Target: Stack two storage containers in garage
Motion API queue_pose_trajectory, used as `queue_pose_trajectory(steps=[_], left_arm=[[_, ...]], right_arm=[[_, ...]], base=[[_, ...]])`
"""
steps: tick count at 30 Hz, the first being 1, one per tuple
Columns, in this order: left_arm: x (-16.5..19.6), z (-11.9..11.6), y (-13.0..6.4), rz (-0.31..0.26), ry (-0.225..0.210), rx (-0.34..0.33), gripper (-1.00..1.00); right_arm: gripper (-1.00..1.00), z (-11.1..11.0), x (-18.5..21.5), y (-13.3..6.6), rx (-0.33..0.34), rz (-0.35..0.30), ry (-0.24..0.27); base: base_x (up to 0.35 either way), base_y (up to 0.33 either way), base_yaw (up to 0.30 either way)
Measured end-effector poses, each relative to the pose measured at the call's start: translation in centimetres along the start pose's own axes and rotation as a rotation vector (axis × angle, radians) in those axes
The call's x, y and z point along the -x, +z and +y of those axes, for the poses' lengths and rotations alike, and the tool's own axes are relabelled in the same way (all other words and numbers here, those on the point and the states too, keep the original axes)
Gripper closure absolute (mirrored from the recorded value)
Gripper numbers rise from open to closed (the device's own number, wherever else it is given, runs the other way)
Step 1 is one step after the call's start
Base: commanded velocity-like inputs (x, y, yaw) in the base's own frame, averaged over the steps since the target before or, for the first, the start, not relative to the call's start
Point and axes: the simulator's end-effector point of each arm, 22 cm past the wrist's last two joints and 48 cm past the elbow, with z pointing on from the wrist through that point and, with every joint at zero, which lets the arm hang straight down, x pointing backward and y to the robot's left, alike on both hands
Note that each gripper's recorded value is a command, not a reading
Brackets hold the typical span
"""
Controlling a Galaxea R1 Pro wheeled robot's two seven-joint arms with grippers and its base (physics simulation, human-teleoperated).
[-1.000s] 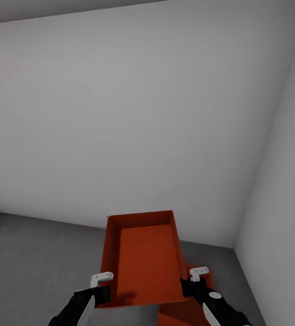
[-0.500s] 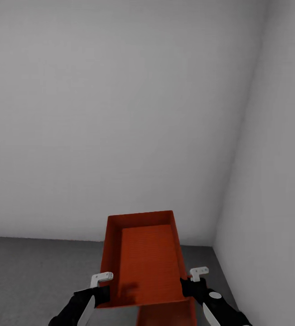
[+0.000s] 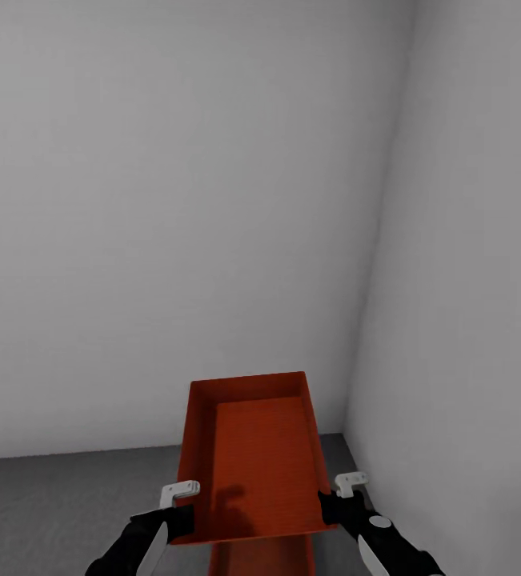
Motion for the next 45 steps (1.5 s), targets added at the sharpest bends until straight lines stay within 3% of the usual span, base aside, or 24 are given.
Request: queue_pose_trajectory(steps=[16, 45], left_arm=[[-0.32, 0.06, 0.17, 0.007, 0.0, 0.002, 1.0], [-0.44, 0.1, 0.25, 0.009, -0.001, 0.002, 1.0]], right_arm=[[1.0, 0.0, -0.38, 0.11, 0.001, 0.007, 0.001], [1.0, 0.01, -0.49, 0.17, 0.001, 0.009, 0.001]], base=[[0.097, 0.0, -0.202], [0.003, 0.0, 0.085]])
